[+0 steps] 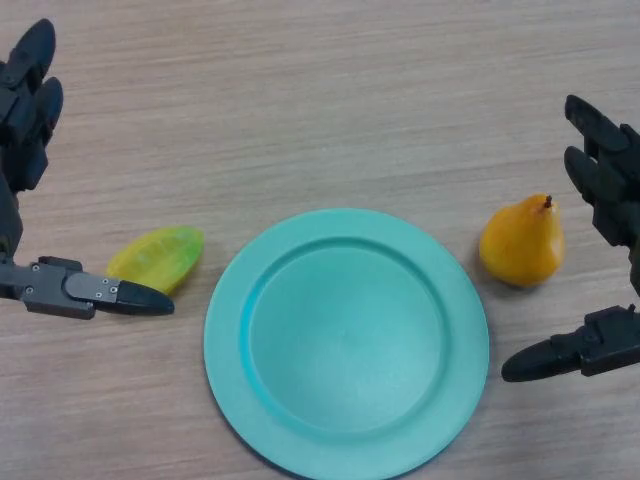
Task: Pick up the yellow pear and place it on the plate
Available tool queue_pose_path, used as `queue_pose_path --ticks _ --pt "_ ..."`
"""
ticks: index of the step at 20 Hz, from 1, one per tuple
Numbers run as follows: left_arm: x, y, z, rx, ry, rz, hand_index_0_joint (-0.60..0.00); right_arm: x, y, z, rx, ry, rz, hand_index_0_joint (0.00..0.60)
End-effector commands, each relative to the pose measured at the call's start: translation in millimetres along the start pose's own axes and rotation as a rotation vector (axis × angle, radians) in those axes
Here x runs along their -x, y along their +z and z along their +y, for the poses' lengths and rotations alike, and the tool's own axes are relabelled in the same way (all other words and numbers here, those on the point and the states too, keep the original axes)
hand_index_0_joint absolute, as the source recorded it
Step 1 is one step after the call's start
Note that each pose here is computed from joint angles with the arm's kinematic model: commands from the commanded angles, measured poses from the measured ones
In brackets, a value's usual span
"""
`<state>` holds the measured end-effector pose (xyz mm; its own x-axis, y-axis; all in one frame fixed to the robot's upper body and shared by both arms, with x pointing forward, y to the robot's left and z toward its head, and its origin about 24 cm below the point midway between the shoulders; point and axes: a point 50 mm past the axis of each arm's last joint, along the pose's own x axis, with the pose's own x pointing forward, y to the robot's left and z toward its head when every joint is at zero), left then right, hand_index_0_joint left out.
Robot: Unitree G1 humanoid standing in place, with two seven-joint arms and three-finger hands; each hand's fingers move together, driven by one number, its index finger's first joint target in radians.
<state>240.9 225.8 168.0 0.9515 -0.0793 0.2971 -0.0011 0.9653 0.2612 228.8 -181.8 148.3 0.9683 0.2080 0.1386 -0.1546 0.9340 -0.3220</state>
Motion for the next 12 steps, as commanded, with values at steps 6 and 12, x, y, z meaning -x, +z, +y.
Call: queue_pose_path --ticks 6,12 --pt "1.6 31.6 7.5 -0.132 0.027 -0.215 0.000 1.7 32.2 -21.8 0.141 -0.088 -0.224 0.000" --pt "2.1 31.6 11.5 -0.117 0.043 -0.212 0.000 -17.8 21.3 -37.4 0.152 -0.096 -0.214 0.000"
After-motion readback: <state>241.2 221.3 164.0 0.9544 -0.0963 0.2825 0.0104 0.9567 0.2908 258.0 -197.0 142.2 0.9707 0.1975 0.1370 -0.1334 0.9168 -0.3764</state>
